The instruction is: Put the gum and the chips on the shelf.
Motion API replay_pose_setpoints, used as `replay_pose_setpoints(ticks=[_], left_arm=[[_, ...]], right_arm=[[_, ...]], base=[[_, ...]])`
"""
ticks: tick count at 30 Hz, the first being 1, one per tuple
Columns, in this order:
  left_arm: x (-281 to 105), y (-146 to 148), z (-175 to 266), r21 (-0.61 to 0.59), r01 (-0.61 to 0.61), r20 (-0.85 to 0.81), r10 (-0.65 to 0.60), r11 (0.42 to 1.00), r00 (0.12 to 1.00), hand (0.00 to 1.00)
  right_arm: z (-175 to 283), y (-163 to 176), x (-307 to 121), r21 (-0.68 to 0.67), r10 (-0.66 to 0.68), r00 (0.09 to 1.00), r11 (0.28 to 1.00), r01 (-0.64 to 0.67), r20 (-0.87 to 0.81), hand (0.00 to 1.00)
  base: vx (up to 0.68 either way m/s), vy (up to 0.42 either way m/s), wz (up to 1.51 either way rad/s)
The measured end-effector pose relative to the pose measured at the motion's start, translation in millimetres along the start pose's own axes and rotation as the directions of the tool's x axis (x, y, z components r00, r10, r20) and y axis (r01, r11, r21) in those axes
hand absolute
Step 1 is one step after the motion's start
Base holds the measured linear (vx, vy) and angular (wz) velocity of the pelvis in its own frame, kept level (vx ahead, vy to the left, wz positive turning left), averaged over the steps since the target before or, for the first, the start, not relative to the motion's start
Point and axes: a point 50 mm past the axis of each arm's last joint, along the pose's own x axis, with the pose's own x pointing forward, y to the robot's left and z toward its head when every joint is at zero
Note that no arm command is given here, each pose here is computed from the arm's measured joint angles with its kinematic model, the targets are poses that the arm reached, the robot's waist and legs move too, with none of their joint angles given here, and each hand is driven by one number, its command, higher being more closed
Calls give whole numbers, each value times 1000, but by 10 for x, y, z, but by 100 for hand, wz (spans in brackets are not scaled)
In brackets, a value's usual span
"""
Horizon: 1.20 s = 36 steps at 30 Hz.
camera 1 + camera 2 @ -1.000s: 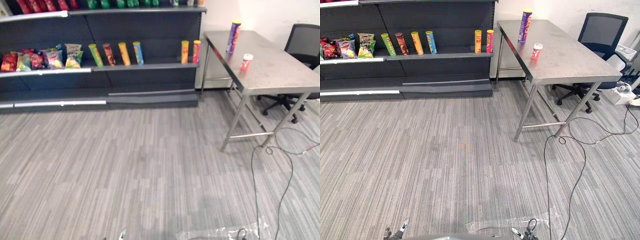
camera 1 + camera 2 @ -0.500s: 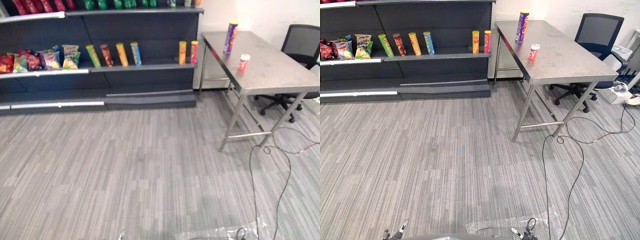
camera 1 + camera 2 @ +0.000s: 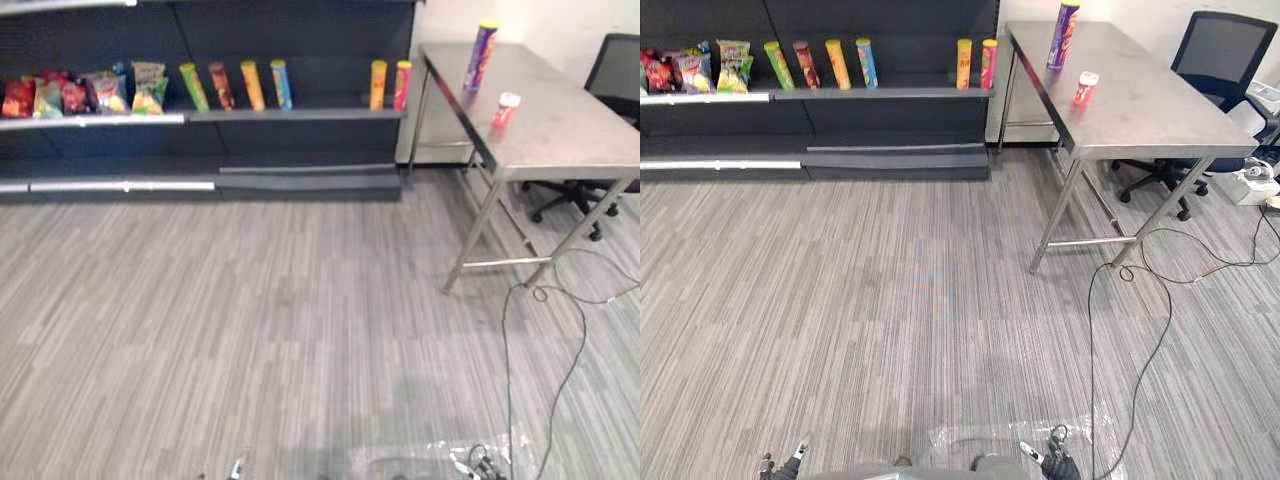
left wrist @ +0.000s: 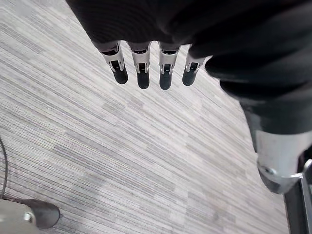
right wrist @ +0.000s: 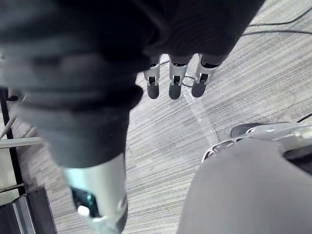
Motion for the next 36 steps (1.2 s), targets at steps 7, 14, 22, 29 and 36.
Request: replay_pose_setpoints(ticks=[7,14,22,29,36], left_arm=[[-67,-9,-76,-101,-34,-49,29,994,998,0],[-83,-40,-47,-128,-28,-33,24,991,999,0],[-58,-31,44,-106,-5,22,7,994,1000,0],[-65,23,45,-106,25,44,-20,994,999,0],[-89,-64,112,-139,-15,51,22,990,998,0]], right_arm=[[100,-58,17,-24,7,999,1000,-6,34,0],[58,-116,-31,-26,62,998,998,-61,32,0],[27,-40,-32,-18,76,997,997,-75,30,0],[-18,-44,-60,-7,52,998,999,-52,32,0],[9,-46,-67,7,28,997,1000,-29,67,0]], base=[[-89,-8,-11],[72,230,-24],[195,319,-13],[268,162,4],[291,-57,12]])
